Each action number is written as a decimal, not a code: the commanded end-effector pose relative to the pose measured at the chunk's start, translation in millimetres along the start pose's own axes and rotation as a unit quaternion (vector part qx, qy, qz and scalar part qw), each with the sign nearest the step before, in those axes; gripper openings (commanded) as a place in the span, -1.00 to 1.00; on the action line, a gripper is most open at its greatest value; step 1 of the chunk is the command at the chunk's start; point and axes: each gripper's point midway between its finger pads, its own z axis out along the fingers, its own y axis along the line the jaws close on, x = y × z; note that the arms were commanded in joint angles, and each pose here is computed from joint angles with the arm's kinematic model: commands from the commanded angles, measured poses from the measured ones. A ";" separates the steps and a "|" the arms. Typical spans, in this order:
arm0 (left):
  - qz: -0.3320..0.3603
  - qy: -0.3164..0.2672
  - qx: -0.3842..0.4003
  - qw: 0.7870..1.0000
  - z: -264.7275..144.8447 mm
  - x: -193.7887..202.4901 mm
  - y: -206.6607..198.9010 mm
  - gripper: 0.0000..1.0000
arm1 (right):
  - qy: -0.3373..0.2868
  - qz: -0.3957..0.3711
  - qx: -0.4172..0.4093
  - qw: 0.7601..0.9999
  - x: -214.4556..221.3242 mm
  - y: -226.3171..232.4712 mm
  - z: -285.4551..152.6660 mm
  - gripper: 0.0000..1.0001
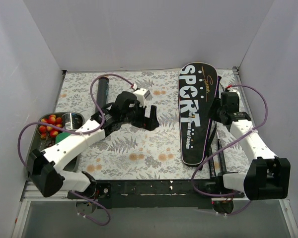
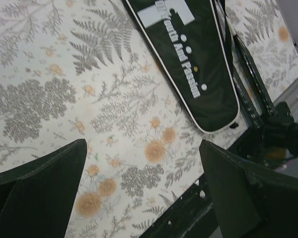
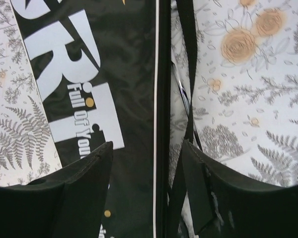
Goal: Pack up the badminton gear
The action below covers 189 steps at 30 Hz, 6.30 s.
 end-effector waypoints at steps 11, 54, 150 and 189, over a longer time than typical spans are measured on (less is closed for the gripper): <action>0.011 -0.041 0.033 0.999 -57.5 16.0 -14.1 0.96 | 0.000 0.021 -0.061 0.998 -29.5 12.6 65.1 -0.10; 0.022 -0.036 0.023 0.999 -57.3 19.3 -8.8 0.96 | 0.055 0.016 -0.041 0.998 -2.8 9.2 116.6 -0.97; 0.070 -0.094 -0.413 0.903 19.4 102.8 30.7 0.97 | 0.065 0.049 -0.273 0.959 55.2 311.4 -43.5 -0.97; 0.026 -0.120 -0.374 0.919 12.0 74.4 78.5 -1.00 | 0.069 -0.024 -0.287 0.955 62.4 298.6 -47.3 -0.15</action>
